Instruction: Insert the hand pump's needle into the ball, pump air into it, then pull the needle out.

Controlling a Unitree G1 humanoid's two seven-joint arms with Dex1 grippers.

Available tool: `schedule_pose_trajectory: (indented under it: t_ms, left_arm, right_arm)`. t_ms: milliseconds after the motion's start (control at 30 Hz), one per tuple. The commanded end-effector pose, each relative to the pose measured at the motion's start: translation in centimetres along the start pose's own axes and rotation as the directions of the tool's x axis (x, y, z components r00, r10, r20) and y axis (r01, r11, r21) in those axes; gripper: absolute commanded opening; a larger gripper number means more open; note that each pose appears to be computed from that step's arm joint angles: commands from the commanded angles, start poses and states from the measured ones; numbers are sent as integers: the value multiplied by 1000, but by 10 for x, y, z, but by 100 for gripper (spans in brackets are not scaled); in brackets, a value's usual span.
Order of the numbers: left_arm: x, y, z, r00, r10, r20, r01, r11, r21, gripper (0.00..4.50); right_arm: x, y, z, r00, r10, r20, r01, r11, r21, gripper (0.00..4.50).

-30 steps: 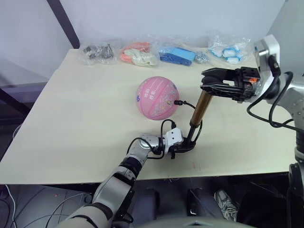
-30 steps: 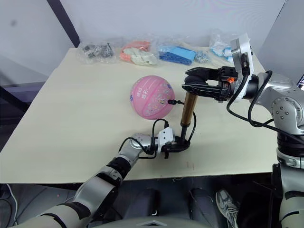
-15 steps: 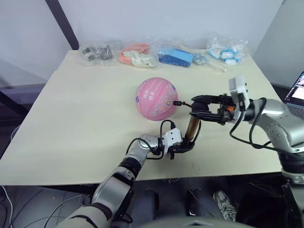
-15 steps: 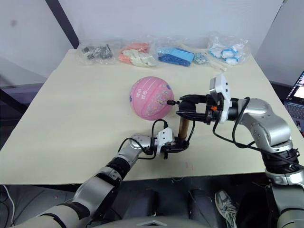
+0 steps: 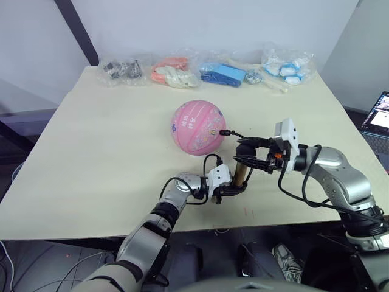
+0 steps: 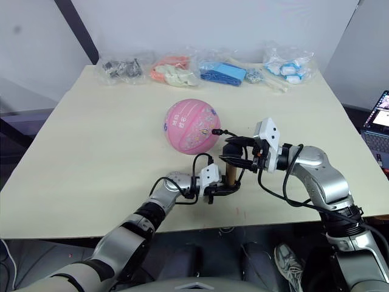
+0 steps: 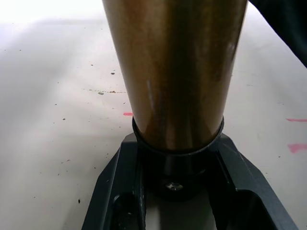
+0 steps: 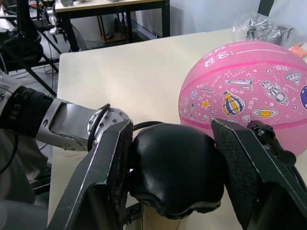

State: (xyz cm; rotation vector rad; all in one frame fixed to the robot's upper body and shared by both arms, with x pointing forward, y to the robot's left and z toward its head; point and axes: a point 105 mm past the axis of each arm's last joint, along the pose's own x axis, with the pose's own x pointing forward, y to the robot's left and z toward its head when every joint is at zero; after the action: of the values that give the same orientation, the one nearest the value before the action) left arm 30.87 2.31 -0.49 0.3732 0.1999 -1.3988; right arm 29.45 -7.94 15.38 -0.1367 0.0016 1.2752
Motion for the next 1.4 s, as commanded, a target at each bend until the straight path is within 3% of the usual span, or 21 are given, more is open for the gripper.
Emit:
schedule_pose_trajectory:
  t_ms: [33,100,133,200,333,367,700,867,1400]
  left_arm:
    - [-13,-19,-41,993,-28,-111,15,993,-118,112]
    - [-14,-17,-39,994,-26,-106,15,994,-105,112]
    - [-14,-16,-38,994,-25,-105,15,995,-96,192]
    - [-14,-15,-36,995,-24,-101,15,996,-89,253]
    - [-14,-11,-31,996,-6,-85,-1,997,-81,430]
    - [-14,-11,-31,996,-4,-85,-3,997,-82,443]
    - [-35,-2,1,998,12,55,-11,1000,-18,443]
    - [-65,-4,26,991,14,130,-16,1000,17,443]
    - [-180,-8,72,984,51,170,-69,993,99,443]
  right_arm:
    - [-7,-1,-30,992,-29,-127,35,998,43,209]
    - [-7,-1,-29,992,-27,-121,33,998,45,209]
    - [-7,-1,-29,993,-26,-118,32,998,47,209]
    - [-7,0,-30,993,-27,-119,32,998,47,209]
    - [-6,-1,-30,992,-31,-122,37,998,46,209]
    - [-6,0,-30,992,-31,-121,37,998,48,209]
    - [-7,0,-29,992,-35,-123,41,998,44,209]
    - [-8,0,-28,992,-37,-122,43,998,45,209]
    - [-17,-8,-13,996,-50,-78,51,999,6,209]
